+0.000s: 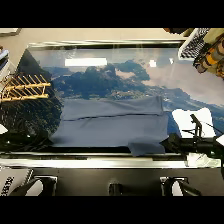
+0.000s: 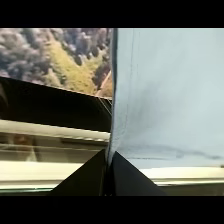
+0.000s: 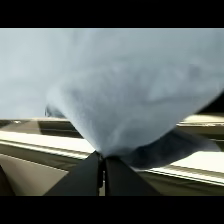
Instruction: Fold the clothes and pants, and hang the long-sleeved shirts on hangers.
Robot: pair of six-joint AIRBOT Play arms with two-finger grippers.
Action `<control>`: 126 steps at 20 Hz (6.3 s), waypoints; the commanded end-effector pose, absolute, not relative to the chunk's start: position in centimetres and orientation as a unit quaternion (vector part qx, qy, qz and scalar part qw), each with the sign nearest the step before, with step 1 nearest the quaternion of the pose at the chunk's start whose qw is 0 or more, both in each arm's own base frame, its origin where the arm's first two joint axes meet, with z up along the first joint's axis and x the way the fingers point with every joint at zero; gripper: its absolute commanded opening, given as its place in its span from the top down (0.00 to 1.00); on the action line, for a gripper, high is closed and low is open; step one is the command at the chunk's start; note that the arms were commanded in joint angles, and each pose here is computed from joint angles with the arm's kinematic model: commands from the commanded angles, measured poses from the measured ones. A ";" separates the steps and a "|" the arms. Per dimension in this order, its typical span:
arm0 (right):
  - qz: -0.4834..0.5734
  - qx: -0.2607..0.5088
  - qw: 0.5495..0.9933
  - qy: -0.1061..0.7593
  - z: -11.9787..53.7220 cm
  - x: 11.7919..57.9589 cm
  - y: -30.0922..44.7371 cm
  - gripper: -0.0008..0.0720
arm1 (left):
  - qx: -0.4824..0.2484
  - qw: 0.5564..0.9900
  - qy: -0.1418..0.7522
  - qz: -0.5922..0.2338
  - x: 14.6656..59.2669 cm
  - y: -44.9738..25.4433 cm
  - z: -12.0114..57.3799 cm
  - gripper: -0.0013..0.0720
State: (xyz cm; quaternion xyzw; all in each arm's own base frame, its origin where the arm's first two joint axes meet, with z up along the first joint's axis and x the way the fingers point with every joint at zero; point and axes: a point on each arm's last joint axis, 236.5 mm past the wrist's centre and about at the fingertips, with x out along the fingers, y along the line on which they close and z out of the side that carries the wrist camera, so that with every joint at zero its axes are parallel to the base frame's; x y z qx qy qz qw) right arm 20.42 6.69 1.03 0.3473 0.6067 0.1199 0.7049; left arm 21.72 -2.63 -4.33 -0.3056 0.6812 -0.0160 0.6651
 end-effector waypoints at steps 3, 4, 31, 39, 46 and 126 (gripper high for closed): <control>0.169 0.381 0.768 0.486 5.2 27.0 7.1 0.95 | -0.325 0.743 0.585 -0.011 28.6 -1.8 -0.3 0.96; 0.171 0.400 0.777 0.456 5.9 29.2 6.7 0.95 | -0.320 0.758 0.568 -0.014 30.2 -1.8 0.3 0.96; 0.109 0.345 0.764 0.535 -0.4 44.3 -3.6 0.13 | -0.240 0.751 0.613 -0.037 46.8 -2.0 -4.1 0.52; 0.162 0.382 0.708 0.571 -5.6 42.6 -3.7 0.04 | -0.200 0.759 0.619 -0.035 44.7 -1.0 -0.5 0.52; 0.186 0.405 0.694 0.566 -8.3 43.2 -2.9 0.04 | -0.199 0.750 0.630 -0.038 44.0 -1.2 -0.5 0.52; 0.222 0.135 0.764 0.590 4.0 42.3 30.9 0.94 | -0.104 0.838 0.535 -0.006 38.1 -5.7 20.5 0.96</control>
